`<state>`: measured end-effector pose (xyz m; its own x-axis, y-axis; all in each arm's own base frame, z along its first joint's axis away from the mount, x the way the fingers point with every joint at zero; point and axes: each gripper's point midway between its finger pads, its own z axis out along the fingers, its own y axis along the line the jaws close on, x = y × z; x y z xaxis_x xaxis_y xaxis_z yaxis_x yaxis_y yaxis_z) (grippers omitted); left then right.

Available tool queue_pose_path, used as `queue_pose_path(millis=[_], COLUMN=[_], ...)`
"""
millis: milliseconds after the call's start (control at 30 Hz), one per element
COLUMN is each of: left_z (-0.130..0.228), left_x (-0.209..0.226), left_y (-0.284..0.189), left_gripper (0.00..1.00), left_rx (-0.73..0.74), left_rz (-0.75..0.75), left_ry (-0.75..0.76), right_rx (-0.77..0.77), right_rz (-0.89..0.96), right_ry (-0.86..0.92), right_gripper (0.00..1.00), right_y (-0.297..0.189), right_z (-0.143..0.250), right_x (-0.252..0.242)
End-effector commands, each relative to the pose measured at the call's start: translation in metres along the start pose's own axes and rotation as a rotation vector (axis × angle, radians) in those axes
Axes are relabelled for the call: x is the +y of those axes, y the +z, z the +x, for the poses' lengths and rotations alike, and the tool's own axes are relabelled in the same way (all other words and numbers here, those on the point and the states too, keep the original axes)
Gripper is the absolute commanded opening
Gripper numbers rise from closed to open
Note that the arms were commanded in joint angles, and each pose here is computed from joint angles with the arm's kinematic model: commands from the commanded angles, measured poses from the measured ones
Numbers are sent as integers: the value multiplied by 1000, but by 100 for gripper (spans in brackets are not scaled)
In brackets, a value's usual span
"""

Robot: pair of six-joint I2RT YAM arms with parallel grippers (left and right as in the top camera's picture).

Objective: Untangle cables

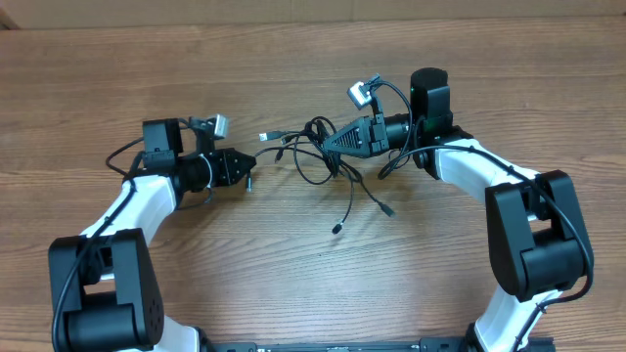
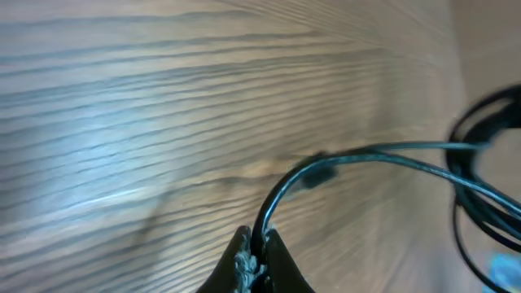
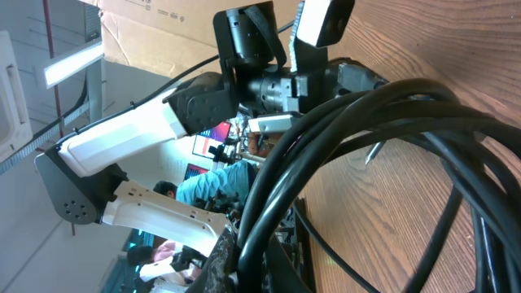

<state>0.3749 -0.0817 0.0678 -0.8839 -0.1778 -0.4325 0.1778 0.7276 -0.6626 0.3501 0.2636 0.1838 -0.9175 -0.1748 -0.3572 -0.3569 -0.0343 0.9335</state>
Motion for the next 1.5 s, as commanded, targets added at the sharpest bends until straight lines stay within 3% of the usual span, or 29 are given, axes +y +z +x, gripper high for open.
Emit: queue_pose_path(millis=[0,467,700,1000,1267,1467], left_z=[-9,-10,6,13,14,12], left_x=[37,89,132,150,152,150], left_y=[-10,-51,-79,-91,-92,-91], left_gripper=[4,4,4,4,4,22], left_rx=[-43,-121,-166,-190,-190,-191], left_rz=[-171,-270,-451,-569,-579,-566], left_ry=[-125,-362,-607,-664,-668,-666], right_rx=[9,9,9,21,28,27], right_rz=[-15,-16,-16,-27,-34,-33], right_ry=[-35,-35,-35,-34,-35,-34], right_gripper=[4,4,4,4,4,4], right_y=[-2,-2,-2,-2,-2,-2], right_z=[-2,-1,-1,1,2,2], right_x=[16,16,16,18,19,19])
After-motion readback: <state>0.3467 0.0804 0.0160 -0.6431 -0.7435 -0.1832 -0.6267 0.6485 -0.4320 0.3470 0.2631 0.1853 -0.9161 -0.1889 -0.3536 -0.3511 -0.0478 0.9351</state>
